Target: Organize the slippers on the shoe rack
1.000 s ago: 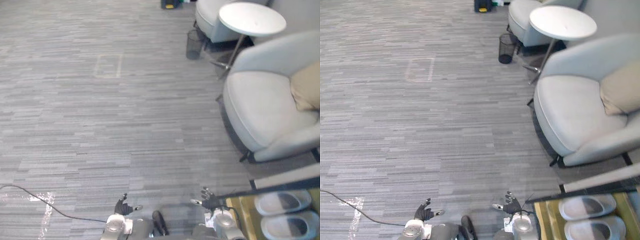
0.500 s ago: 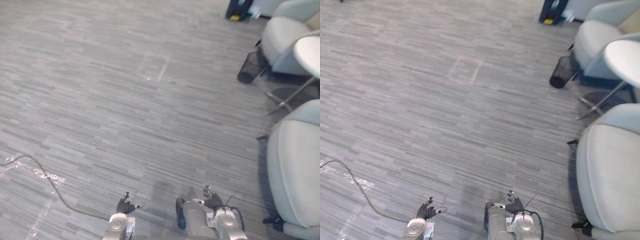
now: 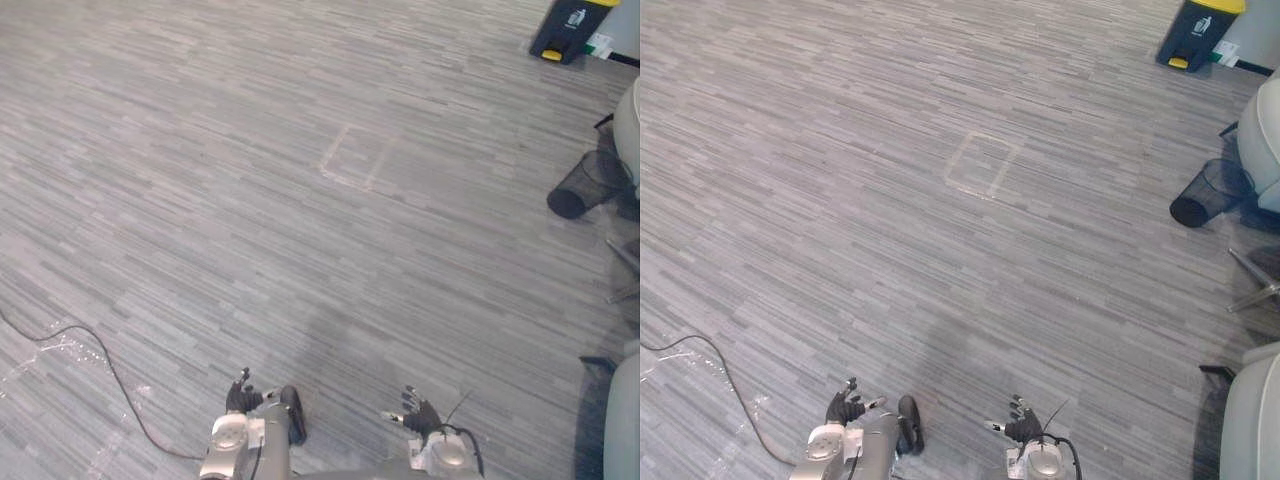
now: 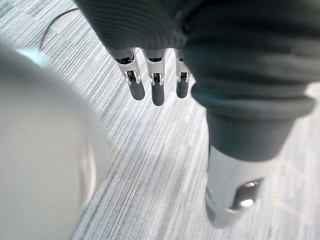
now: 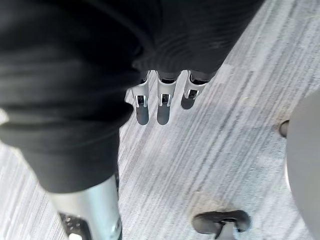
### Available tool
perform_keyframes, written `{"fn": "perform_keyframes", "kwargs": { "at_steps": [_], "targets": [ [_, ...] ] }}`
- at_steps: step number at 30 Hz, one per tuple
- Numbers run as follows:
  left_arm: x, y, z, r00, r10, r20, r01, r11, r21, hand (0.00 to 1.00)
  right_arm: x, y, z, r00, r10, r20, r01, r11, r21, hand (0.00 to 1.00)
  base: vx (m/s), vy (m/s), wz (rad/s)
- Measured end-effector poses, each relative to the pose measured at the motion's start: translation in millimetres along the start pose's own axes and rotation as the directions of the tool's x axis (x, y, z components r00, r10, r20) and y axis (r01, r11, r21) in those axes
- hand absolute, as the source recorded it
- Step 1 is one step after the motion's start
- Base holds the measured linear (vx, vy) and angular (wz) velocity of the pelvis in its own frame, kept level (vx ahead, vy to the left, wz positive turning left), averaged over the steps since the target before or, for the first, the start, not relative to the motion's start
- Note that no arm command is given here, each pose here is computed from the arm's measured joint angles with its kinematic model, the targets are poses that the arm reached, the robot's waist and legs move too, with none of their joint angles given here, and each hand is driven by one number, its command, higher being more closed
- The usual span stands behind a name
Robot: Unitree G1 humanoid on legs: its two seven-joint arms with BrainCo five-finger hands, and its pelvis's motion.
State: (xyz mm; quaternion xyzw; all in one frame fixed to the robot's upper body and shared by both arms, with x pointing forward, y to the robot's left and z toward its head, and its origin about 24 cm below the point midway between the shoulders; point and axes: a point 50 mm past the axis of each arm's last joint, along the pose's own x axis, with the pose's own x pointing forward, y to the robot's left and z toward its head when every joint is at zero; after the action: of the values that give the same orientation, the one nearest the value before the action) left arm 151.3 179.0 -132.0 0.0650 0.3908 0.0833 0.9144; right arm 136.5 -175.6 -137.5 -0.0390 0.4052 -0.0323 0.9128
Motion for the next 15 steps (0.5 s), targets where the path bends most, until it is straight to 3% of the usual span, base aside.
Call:
{"fn": "perform_keyframes", "kwargs": {
  "at_steps": [6, 15],
  "targets": [
    [0.2, 0.6, -4.9, 1.0, -0.019, -0.018, 0.02, 0.998, 0.063, 0.0, 3.8, -3.2, 14.9, 0.998, -0.005, 0.063, 0.005, 1.0, -0.001, 0.0, 0.6, 0.104, 0.1],
    [2.0, -11.4, -4.2, 0.998, -0.053, -0.032, 0.055, 0.995, 0.079, 0.0, 9.9, -10.9, 33.1, 0.993, -0.04, 0.113, 0.036, 0.999, 0.041, 0.0, 0.57, -0.166, 0.28]
  ]
}}
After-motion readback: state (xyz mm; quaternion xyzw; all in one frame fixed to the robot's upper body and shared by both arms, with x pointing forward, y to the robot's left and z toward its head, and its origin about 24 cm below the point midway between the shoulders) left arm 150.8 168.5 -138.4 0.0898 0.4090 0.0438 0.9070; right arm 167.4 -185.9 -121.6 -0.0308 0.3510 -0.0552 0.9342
